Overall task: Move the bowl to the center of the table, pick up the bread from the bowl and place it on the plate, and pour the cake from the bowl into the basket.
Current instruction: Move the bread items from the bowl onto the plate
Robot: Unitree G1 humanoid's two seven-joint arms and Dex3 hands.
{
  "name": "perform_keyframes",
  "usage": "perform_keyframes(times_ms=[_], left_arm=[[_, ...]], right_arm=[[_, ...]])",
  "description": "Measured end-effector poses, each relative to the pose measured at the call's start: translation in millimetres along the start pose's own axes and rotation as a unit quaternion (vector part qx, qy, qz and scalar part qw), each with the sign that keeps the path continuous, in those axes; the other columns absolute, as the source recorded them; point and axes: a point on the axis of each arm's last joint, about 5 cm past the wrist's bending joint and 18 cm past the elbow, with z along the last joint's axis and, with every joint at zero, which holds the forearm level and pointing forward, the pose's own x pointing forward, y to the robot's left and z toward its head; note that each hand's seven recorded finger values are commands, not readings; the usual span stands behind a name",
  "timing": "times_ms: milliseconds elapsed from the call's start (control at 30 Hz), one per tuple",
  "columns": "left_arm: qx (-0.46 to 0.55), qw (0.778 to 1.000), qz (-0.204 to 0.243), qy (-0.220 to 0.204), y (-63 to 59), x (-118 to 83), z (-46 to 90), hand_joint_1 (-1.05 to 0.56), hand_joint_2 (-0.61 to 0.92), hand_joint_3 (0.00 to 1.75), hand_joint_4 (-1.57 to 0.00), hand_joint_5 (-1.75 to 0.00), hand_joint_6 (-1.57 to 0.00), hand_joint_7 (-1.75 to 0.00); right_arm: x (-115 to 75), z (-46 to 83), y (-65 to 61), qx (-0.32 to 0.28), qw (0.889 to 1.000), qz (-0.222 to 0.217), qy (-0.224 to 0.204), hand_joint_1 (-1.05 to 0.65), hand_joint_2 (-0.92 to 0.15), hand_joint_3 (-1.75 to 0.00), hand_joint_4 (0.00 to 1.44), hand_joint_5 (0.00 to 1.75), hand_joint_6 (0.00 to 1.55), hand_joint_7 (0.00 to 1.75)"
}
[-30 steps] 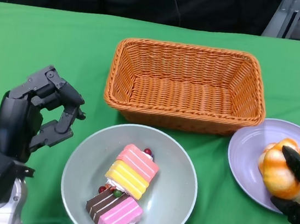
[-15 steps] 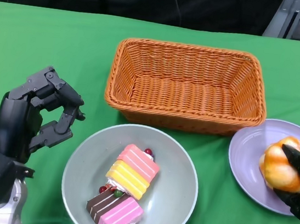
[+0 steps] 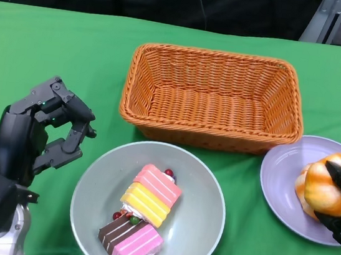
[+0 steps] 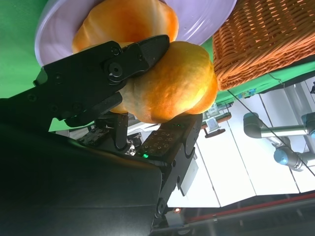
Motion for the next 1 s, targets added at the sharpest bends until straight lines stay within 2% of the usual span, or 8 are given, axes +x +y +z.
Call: perform_keyframes(times_ms=[333, 467, 633, 1000], left_arm=[[0.000, 1.000, 0.000, 0.002, -0.2, -0.7, -1.6, -0.07, 0.72, 0.83, -0.76, -1.58, -0.74, -1.41], [0.000, 1.000, 0.000, 0.002, -0.2, -0.7, -1.6, -0.06, 0.72, 0.83, -0.75, -1.59, -0.74, -1.42], [-0.001, 1.000, 0.000, 0.002, -0.2, -0.6, -1.6, -0.06, 0.72, 0.82, -0.76, -1.58, -0.74, -1.41], [-0.001, 1.000, 0.000, 0.002, -0.3, -0.6, -1.5, -0.07, 0.74, 0.78, -0.76, -1.57, -0.75, -1.39]], right_arm=[[5.3, 3.4, -2.6, 0.012, 1.000, -0.021, -0.017, -0.15, -0.89, 0.00, 0.83, 1.18, 1.24, 0.05], [12.3, 9.3, -6.1, 0.022, 0.998, -0.038, -0.035, -0.15, -0.90, -0.01, 0.84, 1.14, 1.23, 0.04], [18.8, 15.0, -10.3, 0.025, 0.998, -0.033, -0.049, -0.16, -0.89, 0.00, 0.85, 1.14, 1.23, 0.04], [32.8, 11.3, -15.4, 0.010, 0.998, -0.024, -0.055, -0.14, -0.89, 0.00, 0.84, 1.17, 1.24, 0.05]])
